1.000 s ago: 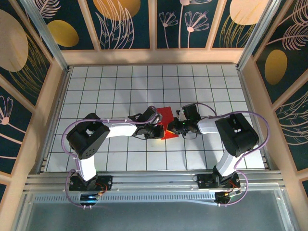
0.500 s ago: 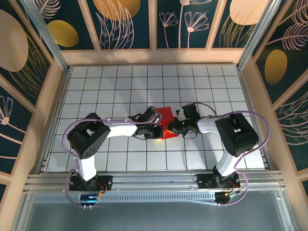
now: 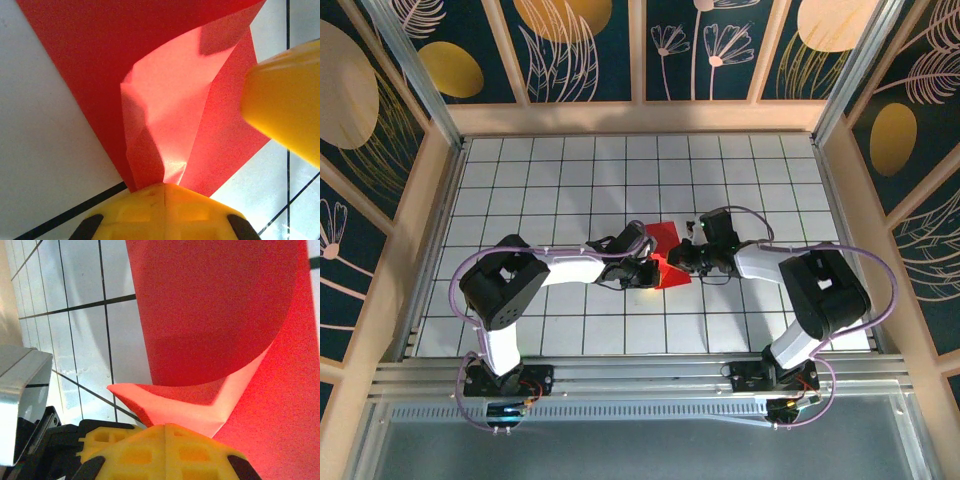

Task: Fold a paper plane with a square sheet of paper (fold left side to right side)
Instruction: Fold the triangle a second time at the center of the table.

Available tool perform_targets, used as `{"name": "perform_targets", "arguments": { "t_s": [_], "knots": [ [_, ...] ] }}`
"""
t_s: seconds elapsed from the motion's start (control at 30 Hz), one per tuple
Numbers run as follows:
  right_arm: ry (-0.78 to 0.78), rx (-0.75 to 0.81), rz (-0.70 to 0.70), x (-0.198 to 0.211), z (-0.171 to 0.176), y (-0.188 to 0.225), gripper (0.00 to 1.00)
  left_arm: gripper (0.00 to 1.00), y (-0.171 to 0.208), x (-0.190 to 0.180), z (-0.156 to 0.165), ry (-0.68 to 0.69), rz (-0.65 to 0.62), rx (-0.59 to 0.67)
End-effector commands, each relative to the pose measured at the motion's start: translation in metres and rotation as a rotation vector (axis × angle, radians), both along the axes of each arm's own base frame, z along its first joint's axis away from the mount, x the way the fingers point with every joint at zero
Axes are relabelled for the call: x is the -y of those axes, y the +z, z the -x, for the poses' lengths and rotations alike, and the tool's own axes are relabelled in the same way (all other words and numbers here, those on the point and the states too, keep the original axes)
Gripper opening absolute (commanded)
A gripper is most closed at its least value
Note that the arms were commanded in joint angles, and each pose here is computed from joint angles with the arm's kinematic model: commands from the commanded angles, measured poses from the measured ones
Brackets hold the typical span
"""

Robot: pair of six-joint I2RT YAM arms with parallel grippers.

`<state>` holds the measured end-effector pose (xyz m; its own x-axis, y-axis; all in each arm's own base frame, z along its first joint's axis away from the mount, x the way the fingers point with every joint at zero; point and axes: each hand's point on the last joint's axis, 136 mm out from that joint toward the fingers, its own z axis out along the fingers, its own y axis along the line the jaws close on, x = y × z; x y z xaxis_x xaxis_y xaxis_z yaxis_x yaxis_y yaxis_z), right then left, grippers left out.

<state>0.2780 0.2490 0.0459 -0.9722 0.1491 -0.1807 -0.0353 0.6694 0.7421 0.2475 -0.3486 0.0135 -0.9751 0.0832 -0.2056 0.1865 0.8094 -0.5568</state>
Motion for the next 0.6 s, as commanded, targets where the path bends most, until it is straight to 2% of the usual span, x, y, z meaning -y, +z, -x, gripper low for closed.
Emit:
{"name": "perform_targets", "arguments": {
  "t_s": [0.0,0.3,0.57],
  "knots": [
    [0.007,0.011,-0.028,-0.007,0.005,-0.001,0.00,0.00,-0.026,-0.021,0.010,0.000,-0.110,-0.043],
    [-0.001,0.029,-0.001,-0.011,-0.007,-0.012,0.00,0.00,-0.028,-0.025,0.010,0.006,-0.137,-0.040],
    [-0.024,0.023,0.094,0.001,-0.015,-0.032,0.00,0.00,-0.033,-0.032,0.011,0.014,-0.170,-0.048]
  ]
}}
